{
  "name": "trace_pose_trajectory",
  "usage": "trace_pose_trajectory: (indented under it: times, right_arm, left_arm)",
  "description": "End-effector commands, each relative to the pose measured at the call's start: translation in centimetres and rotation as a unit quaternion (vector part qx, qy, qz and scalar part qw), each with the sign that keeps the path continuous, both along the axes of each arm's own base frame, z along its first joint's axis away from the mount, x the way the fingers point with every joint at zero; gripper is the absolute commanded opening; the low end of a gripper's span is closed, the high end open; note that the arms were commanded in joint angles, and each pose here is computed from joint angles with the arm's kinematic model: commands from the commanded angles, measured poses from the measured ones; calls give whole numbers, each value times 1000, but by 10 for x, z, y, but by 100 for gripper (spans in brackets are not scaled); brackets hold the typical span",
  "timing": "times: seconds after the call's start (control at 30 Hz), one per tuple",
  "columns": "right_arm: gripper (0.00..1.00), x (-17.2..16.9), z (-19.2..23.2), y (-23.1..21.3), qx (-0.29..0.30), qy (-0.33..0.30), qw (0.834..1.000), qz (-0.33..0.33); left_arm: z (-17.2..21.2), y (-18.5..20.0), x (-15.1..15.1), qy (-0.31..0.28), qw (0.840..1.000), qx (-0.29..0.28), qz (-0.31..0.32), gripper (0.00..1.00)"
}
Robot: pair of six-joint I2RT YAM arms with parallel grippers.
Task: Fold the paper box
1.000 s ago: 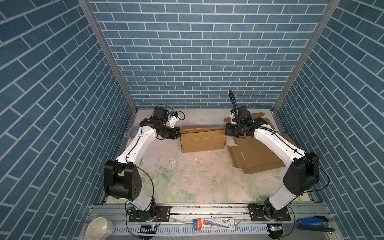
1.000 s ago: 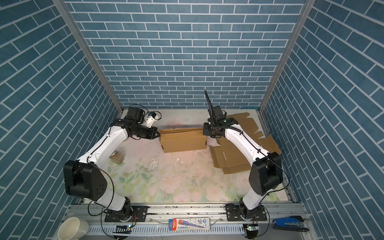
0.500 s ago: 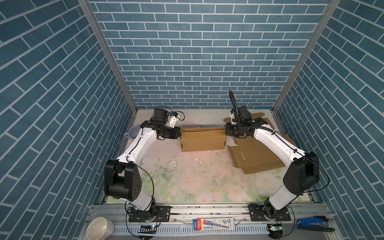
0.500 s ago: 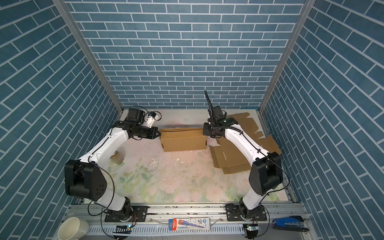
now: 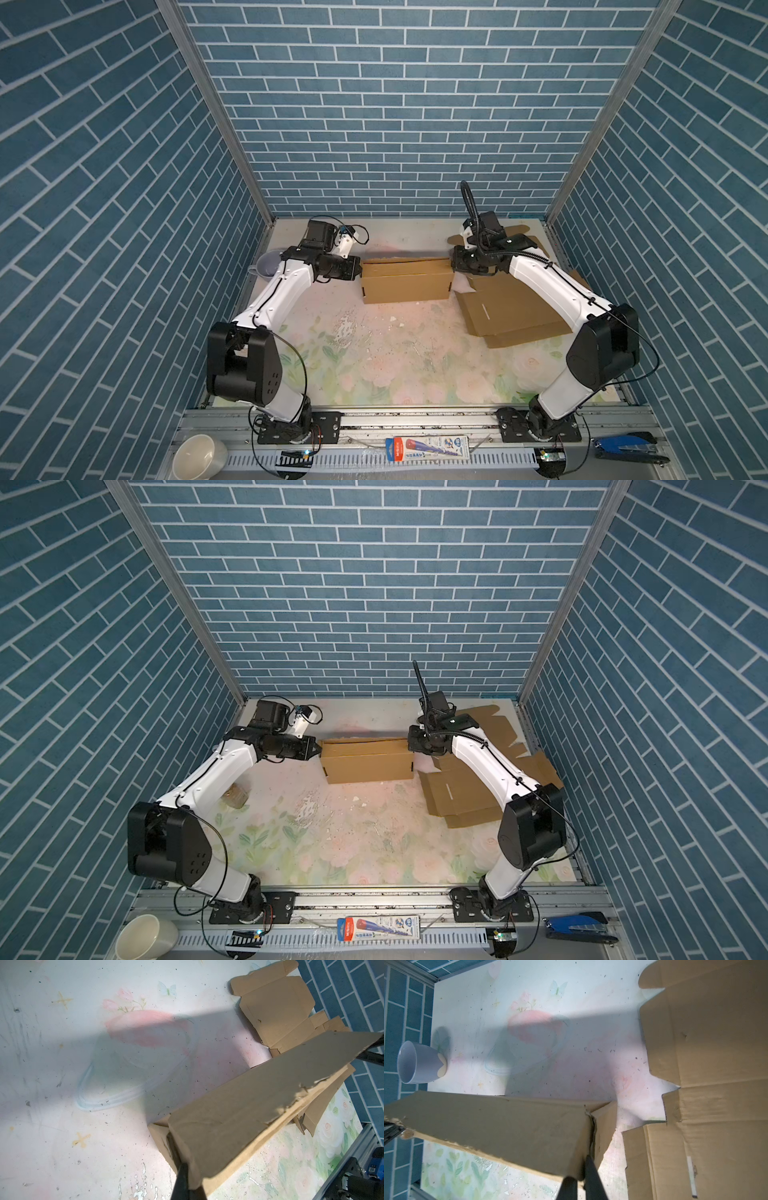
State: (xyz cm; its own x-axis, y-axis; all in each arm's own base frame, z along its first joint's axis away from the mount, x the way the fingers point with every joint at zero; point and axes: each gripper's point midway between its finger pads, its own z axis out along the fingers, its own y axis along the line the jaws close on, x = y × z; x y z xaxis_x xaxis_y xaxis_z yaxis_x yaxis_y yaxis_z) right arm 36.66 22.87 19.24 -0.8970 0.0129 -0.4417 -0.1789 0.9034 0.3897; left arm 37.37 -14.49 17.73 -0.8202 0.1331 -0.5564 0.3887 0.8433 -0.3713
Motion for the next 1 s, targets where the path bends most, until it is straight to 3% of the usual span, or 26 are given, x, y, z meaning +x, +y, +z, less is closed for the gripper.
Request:
trace_pose_trajectory:
  times: [0.0,0.17,0.3,0.4,0.47,0.53,0.67,0.8,0.87,0.97]
  right_arm:
    - [24,-13,10,4,36,28,999,17]
    - [46,-13,31,-8,32,1,998,46]
    - [58,-14,50,-28,-40,-66,992,99]
    - [67,-16,60,-28,-105,-133,971,166]
    - [72,-20,63,-20,-167,-185,941,230]
    - [79,-21,66,-8,-233,-241,897,289]
    - [85,-23,69,28,-289,-313,816,391]
    - [87,-29,55,64,-323,-346,739,479]
    - [88,-30,47,75,-330,-353,714,506]
    - [88,-27,38,89,-334,-358,694,528]
  left_arm:
    - [-38,7,-28,84,996,28,4,0]
    - [-35,4,-27,81,996,26,2,0]
    - [-35,3,-28,80,996,28,-1,0]
    - [-36,3,-28,80,996,33,-2,0]
    - [-36,3,-28,80,996,37,-2,0]
    - [-38,3,-29,82,996,40,-3,0]
    - [-40,3,-30,84,995,47,-6,0]
    - [-42,4,-32,87,995,51,-7,0]
    - [-42,4,-32,86,995,51,-6,0]
    - [-41,3,-32,85,995,51,-8,0]
